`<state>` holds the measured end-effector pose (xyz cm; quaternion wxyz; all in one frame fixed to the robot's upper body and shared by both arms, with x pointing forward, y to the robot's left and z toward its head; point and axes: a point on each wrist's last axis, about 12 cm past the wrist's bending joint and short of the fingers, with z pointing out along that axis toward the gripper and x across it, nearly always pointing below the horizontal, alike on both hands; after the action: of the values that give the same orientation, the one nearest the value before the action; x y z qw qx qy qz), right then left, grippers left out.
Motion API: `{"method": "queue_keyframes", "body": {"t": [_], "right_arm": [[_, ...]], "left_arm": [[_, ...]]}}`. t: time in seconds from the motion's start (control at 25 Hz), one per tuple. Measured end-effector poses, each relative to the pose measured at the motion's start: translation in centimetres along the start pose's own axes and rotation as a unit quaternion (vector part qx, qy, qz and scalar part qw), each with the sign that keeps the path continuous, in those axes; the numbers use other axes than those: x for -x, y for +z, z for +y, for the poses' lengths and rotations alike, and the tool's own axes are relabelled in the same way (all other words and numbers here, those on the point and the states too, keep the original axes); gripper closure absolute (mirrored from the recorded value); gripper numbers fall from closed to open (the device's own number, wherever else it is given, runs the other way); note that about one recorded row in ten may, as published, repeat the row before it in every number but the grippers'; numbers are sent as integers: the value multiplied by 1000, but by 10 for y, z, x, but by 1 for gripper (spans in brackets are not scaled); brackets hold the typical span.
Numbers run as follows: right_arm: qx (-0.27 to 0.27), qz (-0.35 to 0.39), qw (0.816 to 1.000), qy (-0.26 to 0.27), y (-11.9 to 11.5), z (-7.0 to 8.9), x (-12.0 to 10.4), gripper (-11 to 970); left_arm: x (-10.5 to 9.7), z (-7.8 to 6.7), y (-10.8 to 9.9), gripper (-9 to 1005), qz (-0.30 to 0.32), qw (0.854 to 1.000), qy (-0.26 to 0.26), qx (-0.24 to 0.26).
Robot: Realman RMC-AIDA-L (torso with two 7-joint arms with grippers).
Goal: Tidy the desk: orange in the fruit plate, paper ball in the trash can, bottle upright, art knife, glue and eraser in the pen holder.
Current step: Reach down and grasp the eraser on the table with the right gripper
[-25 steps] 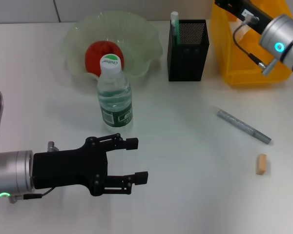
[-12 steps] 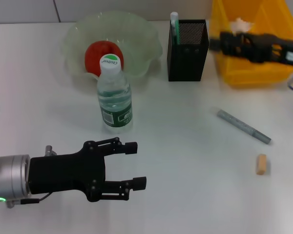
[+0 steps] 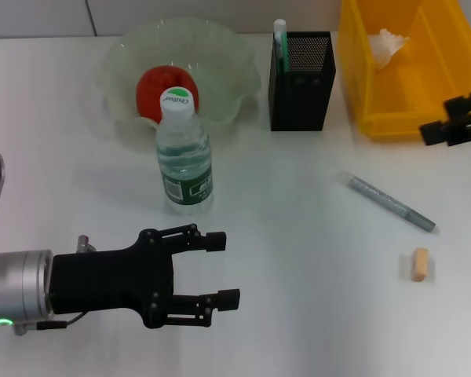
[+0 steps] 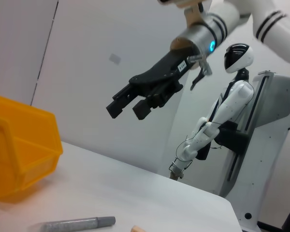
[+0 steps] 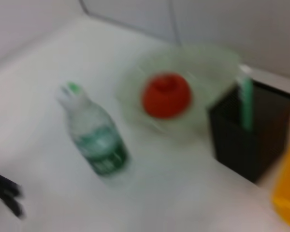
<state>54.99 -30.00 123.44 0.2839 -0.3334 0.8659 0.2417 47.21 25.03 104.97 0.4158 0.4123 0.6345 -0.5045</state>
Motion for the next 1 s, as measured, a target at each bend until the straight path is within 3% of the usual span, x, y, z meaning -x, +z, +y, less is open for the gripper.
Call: {"method": "queue_keyframes", "body": {"t": [0.16,0.32,0.36,0.44,0.56,0.96,1.0], "right_arm": [[-36,62,997,7,13,-1,12,242],[-58,109,992,9,45,-8,14,242],[-59,128,990,6,64,-10,15,242],[-57,135,989,4,71,-10,16,243],[-46,174,984,-7,99,-7,21,243],[-69,219,973,-28,136,-7,16,248],[-69,219,973,-28,136,-7,16,301]], "left_arm": [[0,0,0,152,1,1000,-2,0],[-1,0,-1,152,1,1000,-3,3],[-1,0,0,152,0,1000,-2,4],[-1,1,1,152,1,1000,-2,4],[0,1,2,152,2,1000,-2,2],[-1,3,3,152,5,1000,-1,9],[-1,3,3,152,5,1000,-1,9]]}}
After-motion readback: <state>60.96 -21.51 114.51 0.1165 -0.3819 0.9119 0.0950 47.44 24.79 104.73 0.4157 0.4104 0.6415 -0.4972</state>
